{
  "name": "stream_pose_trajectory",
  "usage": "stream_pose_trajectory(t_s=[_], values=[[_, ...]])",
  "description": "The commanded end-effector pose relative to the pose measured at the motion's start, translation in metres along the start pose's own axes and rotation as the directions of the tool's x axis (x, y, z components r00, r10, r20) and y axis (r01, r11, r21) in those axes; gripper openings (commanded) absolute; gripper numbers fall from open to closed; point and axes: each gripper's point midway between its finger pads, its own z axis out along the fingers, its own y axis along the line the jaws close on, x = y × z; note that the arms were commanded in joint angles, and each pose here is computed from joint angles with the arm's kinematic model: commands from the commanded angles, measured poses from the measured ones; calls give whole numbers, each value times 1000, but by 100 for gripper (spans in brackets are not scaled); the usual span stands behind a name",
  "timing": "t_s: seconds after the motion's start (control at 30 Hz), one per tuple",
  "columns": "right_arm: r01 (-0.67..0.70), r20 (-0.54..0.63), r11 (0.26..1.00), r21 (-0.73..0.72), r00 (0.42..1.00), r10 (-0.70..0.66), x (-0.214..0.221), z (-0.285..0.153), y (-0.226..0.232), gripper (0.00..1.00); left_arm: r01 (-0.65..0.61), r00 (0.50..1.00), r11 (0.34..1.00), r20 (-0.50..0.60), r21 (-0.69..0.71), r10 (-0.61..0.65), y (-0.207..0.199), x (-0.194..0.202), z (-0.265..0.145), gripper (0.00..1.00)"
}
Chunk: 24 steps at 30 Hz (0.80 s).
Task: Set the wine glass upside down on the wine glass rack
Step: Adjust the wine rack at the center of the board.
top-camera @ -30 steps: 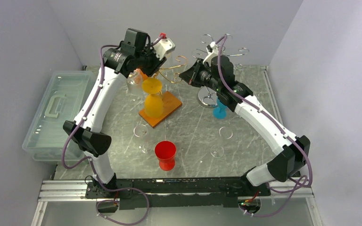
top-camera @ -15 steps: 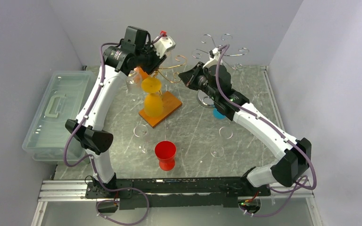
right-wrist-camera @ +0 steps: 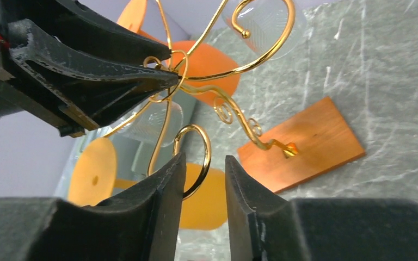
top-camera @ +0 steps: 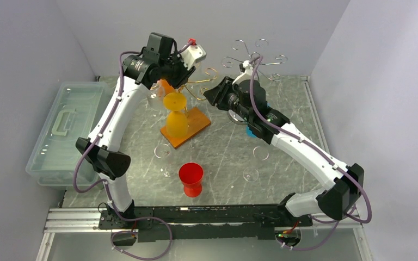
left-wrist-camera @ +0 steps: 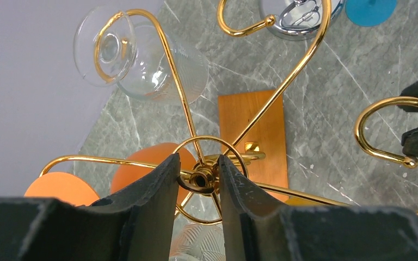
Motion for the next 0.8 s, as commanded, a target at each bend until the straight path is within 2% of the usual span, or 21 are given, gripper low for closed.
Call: stream_pose_trajectory(t_s=[0.0,0.27,0.33,0.5,0.77], values=[[96,-218,995,-21,971,-98,29,-19,3,39,-13,1000,998,15,-57,14,14,-2,-3,37],[173,-211,985,-20,962,-174,-26,-36,-11,40,-32,998,997,44,-76,36,13,-9,-27,40],[209,-196,978,-23,958,-209,-40,-35,-9,37,-31,998,996,53,-84,36,15,-13,-32,45],[256,-163,966,-20,953,-256,-72,-18,-2,35,-6,994,992,112,-124,20,24,-33,-45,59],[302,-172,952,43,941,-291,-86,30,-21,34,61,983,991,179,-118,-39,19,-47,-67,67]])
